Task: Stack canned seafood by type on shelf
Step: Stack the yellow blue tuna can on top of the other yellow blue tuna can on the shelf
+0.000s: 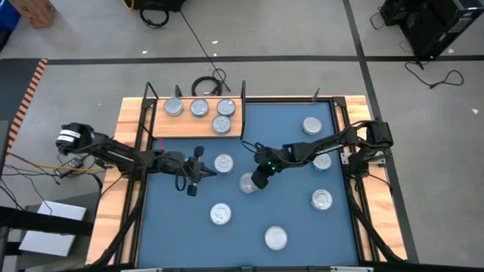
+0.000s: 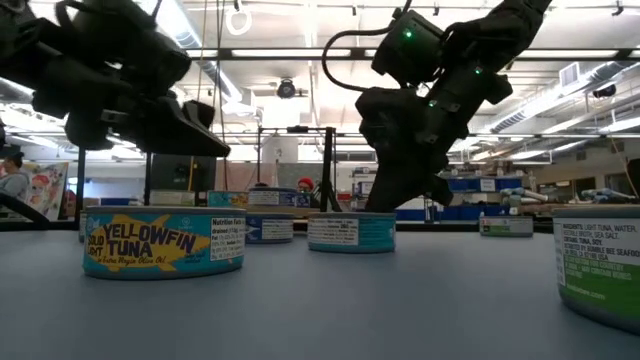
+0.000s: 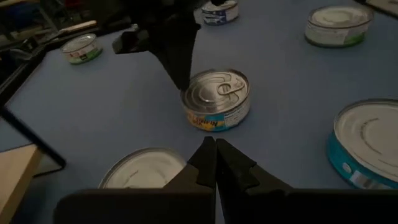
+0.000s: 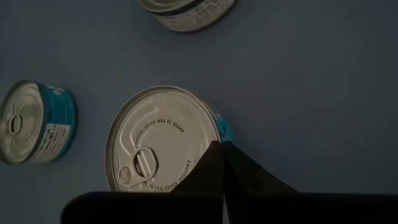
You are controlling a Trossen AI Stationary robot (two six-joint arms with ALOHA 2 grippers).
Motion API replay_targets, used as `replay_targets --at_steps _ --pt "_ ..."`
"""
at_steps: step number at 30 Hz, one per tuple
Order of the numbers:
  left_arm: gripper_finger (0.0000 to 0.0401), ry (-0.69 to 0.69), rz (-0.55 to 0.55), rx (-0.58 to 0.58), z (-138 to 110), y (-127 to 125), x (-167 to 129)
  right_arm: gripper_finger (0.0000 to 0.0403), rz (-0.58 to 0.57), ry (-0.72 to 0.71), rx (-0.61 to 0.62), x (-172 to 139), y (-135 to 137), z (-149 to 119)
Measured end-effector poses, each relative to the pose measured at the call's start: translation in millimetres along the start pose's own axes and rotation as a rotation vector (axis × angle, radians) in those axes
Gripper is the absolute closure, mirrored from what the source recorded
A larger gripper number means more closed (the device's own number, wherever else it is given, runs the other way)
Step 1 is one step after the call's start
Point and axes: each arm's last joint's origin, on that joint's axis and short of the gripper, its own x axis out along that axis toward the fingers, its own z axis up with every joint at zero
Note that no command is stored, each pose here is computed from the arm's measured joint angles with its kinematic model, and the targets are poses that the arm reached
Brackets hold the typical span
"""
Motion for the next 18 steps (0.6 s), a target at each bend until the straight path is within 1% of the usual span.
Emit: replay_targets --at_steps 2,5,10,15,18 --pt "0.0388 0.006 -0.020 0.016 4 -3 7 0.0395 0.018 -0.021 -0.026 -1 3 1" --pt "0.0373 0.007 -0.082 0.107 11 -10 19 0.0377 0.021 -0.060 -0.069 -3 5 4" --pt "0.0339 -0.012 -0.127 0.240 36 -20 41 0.0323 -0.028 -0.095 -0.165 -8 5 5" --pt "0.0310 0.073 -0.178 0.371 48 -27 64 0.0271 -0.047 -0.120 -0.263 -13 9 5" --pt "0.0299 0.134 -0.205 0.409 47 -31 79 0.0253 -0.041 -0.115 -0.303 -17 14 2"
